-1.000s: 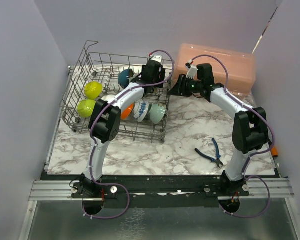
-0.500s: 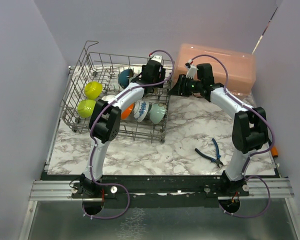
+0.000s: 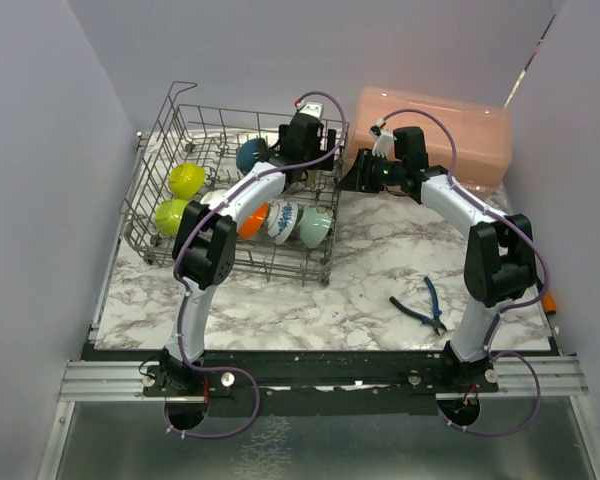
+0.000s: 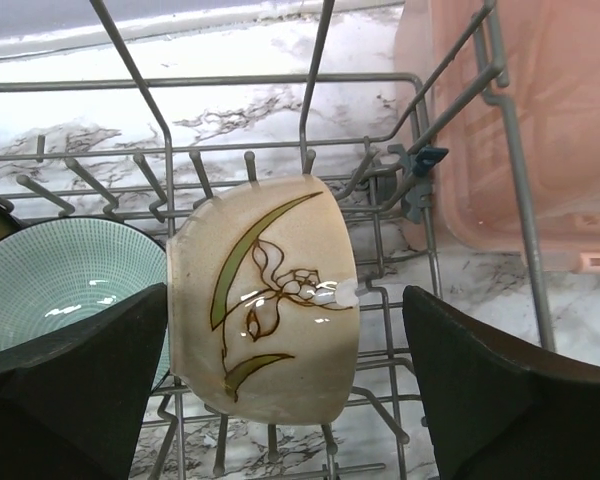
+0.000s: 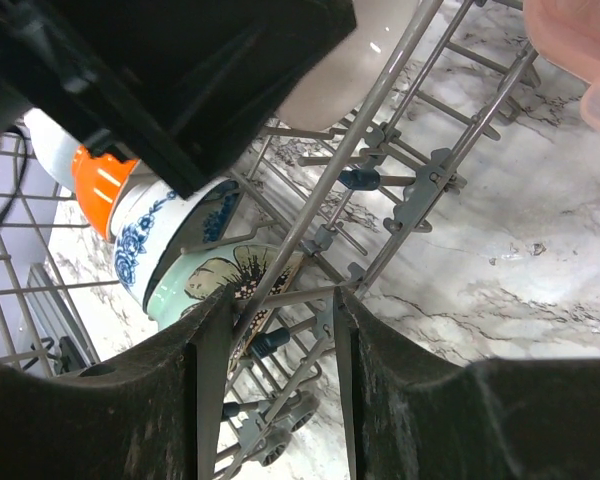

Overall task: Load the bowls into the dish rack
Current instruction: Place the bowl in the dish rack, then pick up the bowl from the dish rack.

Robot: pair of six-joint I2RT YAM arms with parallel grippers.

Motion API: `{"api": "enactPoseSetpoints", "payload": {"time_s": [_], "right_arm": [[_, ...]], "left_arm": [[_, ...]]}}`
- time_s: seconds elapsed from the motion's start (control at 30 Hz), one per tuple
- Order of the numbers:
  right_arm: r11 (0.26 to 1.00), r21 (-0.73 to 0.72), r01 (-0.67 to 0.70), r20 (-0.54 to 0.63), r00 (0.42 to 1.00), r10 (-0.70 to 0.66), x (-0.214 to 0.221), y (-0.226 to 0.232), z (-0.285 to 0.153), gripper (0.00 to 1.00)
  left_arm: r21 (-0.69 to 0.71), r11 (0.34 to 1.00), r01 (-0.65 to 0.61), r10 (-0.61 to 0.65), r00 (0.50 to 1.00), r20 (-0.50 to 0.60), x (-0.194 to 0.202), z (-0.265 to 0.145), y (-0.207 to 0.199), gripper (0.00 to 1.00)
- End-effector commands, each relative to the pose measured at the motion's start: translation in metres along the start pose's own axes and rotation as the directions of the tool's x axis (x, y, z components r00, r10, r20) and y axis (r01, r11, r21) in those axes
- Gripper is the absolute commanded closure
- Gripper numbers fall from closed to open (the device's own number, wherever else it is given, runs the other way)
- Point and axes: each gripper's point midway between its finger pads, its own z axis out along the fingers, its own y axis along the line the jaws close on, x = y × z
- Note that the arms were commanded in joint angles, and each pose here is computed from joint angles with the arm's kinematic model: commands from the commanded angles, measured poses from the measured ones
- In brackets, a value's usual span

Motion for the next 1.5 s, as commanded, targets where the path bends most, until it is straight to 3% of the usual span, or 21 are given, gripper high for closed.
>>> {"api": "enactPoseSetpoints", "payload": {"time_s": [0.0,0.27,0.63,0.7,0.77,0.83,0.97,1.2,1.47], "right_arm": [[0.999,0.027,0.023,-0.003,1.000,-0.023,-0.005,-0.004,-0.003,0.56],[0.999,0.031,0.027,-0.006,1.000,-0.027,-0.005,-0.004,-0.004,0.56],[0.997,0.045,0.059,0.011,0.998,-0.059,-0.015,0.002,-0.013,0.55],[0.994,0.069,0.082,0.030,0.996,-0.084,-0.023,0.003,-0.019,0.50],[0.988,0.112,0.111,0.056,0.992,-0.117,-0.035,0.004,-0.027,0.37],[0.977,0.157,0.146,0.084,0.983,-0.160,-0.048,0.007,-0.035,0.30],[0.952,0.217,0.216,0.095,0.966,-0.241,-0.071,0.016,-0.037,0.28],[0.948,0.175,0.264,0.041,0.960,-0.276,-0.074,0.031,0.006,0.35],[0.942,0.150,0.301,-0.061,0.953,-0.295,-0.056,0.040,0.072,0.35]], "left_arm": [[0.091,0.994,0.065,-0.075,0.992,0.105,-0.057,-0.038,-0.008,0.01],[0.055,0.993,0.109,-0.114,0.988,0.108,-0.063,-0.055,0.031,0.06],[-0.034,0.998,0.047,-0.046,0.998,0.034,-0.036,-0.059,0.071,0.14],[-0.037,0.998,0.047,-0.046,0.999,0.027,-0.035,-0.060,0.073,0.14],[-0.035,0.998,0.052,-0.051,0.998,0.026,-0.034,-0.061,0.074,0.14],[-0.022,0.998,0.053,-0.053,0.998,0.028,-0.036,-0.062,0.072,0.14],[-0.002,0.997,0.078,-0.078,0.996,0.031,-0.040,-0.067,0.074,0.14],[0.017,0.992,0.129,-0.130,0.989,0.065,-0.055,-0.089,0.083,0.15],[-0.042,0.989,0.143,-0.136,0.979,0.150,-0.063,-0.130,0.106,0.15]]}}
